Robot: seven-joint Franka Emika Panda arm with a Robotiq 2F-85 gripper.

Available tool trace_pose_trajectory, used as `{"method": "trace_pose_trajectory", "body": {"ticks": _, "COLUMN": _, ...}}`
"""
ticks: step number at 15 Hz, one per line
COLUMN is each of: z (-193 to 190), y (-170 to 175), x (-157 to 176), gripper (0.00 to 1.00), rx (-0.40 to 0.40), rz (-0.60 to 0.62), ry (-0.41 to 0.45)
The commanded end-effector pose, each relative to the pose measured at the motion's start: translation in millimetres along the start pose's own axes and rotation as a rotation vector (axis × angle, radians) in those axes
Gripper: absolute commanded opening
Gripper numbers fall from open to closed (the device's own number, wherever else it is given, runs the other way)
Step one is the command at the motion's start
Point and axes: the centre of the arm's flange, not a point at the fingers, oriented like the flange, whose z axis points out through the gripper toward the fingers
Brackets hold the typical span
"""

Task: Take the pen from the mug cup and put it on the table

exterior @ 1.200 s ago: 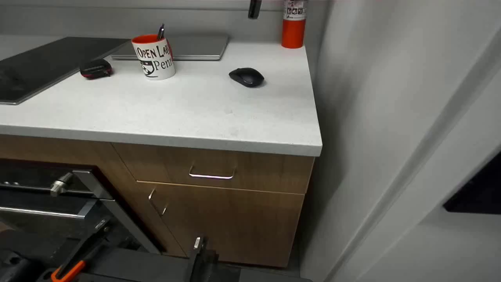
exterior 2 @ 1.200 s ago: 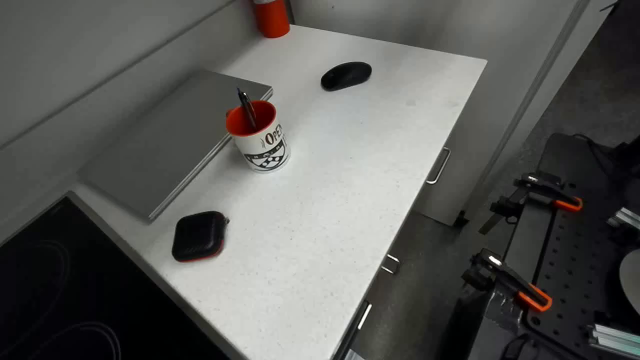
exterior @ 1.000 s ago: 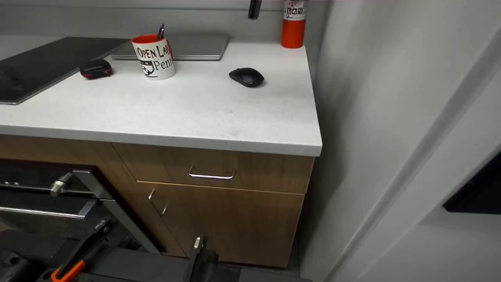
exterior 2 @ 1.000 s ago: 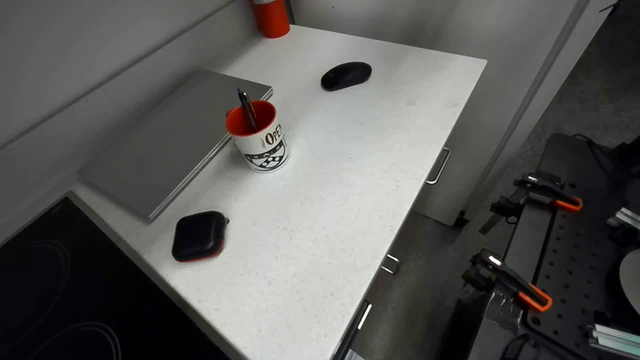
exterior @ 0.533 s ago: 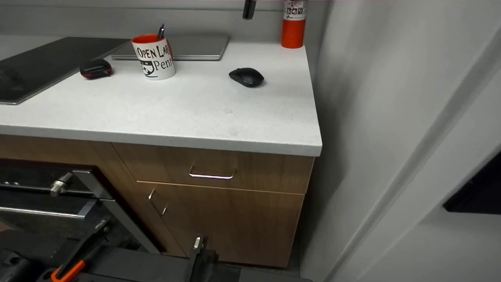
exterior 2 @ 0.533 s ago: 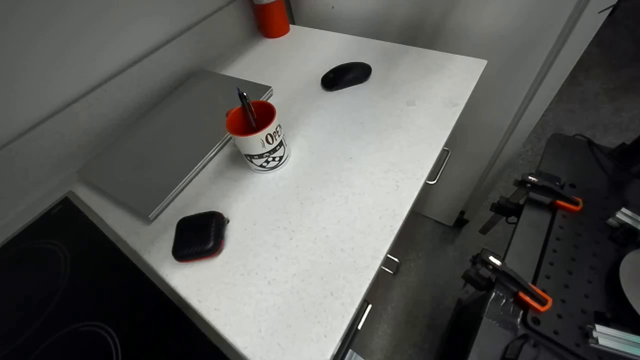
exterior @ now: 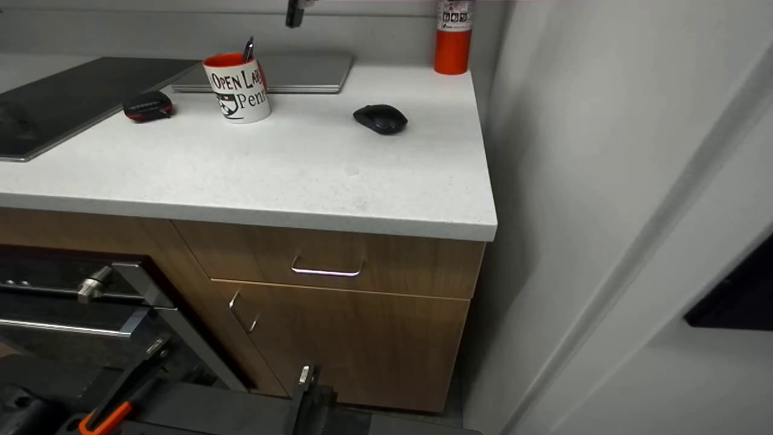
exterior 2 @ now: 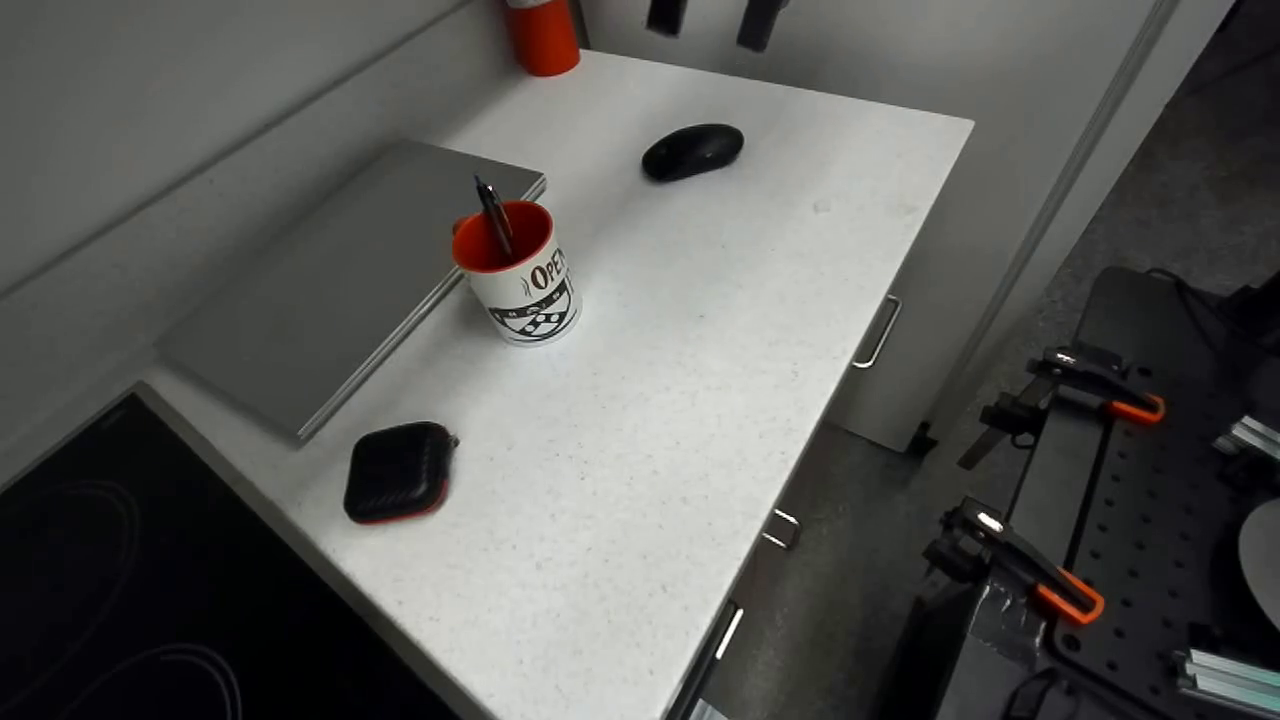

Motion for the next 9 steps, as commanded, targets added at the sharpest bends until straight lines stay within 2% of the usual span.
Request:
{"method": "trace_pose_trajectory", "body": {"ticks": 1, "z": 19.6, "y": -24.5, "x": 9.6, "gripper": 1.0, "rx": 0.065, "rz": -0.03, "ry": 0.033}}
{"method": "trace_pose_trajectory", "body": {"ticks": 2, "z": 13.3, "y": -17.8, "x": 2.9, "gripper": 1.0, "rx": 0.029, "rz": -0.01, "ry": 0.014}}
{"method": "trace_pose_trajectory", "body": {"ticks": 9, "z": 17.3, "y": -17.7, "x": 3.3, "gripper": 1.0, "rx": 0.029, "rz": -0.007, "ry": 0.008}}
